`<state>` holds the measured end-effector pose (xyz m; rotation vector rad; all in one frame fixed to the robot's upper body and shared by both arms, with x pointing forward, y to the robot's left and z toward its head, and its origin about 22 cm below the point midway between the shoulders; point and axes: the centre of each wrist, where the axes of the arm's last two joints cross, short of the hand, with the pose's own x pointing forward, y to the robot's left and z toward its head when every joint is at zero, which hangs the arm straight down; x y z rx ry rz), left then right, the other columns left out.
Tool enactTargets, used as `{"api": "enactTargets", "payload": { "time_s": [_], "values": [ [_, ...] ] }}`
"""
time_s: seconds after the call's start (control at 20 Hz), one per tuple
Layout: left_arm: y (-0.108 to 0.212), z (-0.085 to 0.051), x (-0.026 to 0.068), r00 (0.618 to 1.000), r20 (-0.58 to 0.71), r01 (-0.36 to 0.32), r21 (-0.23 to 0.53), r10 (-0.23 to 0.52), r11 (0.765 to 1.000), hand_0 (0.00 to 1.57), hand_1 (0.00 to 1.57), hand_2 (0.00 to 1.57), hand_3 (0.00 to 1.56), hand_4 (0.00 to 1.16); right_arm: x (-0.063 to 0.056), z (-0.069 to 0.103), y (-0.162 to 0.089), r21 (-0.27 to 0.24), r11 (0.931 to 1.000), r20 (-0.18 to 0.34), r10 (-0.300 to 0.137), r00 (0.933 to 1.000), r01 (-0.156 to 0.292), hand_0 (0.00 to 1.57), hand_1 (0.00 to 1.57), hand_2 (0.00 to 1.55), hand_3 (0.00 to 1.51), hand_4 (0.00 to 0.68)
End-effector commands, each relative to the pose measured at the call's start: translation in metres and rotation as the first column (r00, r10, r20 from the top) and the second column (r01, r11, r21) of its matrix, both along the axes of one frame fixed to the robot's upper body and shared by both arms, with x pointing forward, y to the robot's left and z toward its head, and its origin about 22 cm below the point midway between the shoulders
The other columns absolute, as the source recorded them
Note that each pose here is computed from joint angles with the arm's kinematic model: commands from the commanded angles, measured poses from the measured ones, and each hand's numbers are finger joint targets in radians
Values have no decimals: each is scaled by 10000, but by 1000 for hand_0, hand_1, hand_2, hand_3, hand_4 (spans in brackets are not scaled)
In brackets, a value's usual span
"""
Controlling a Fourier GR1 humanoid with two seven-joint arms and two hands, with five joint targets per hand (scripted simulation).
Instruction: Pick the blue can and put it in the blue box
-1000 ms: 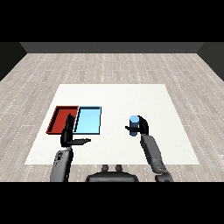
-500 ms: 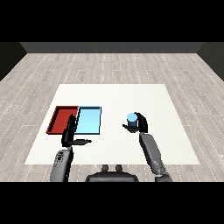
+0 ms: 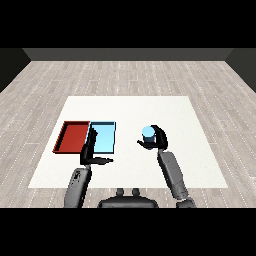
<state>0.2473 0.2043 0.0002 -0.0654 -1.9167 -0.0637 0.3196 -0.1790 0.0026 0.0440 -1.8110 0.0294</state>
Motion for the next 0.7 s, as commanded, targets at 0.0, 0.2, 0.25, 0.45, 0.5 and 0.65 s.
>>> {"api": "enactTargets", "payload": {
  "time_s": [0.0,0.2,0.25,0.45,0.5,0.65],
  "values": [
    [-140,43,65,9994,-13,347,-158,-347,9993,0,0,0,0,0,41,-68,72,190,9997,169,117,9998,-120,1448,1448,1471,1355,534],
    [-186,78,6,9997,85,246,-74,-245,9997,0,0,0,0,0,-5,287,143,-272,9992,301,298,9991,-289,1445,1445,1470,1345,553],
    [-296,170,127,9984,20,563,-123,-563,9983,0,0,0,0,0,-65,10,245,9,9994,229,347,9991,-347,1445,1445,1470,1345,553],
    [-386,47,163,9975,-132,683,-386,-689,9969,0,0,0,0,0,42,222,189,-133,9989,610,446,9971,-439,1459,1459,1464,1369,566],
    [-277,-44,64,9950,-232,958,-492,-970,9942,0,0,0,0,0,111,153,314,-77,9988,611,491,9969,-487,1466,1466,1466,1373,565],
    [-632,177,133,9935,-229,1093,-728,-1113,9913,0,0,0,0,0,96,283,318,-231,9983,630,546,9965,-532,1472,1472,1473,1382,560]
  ]
}}
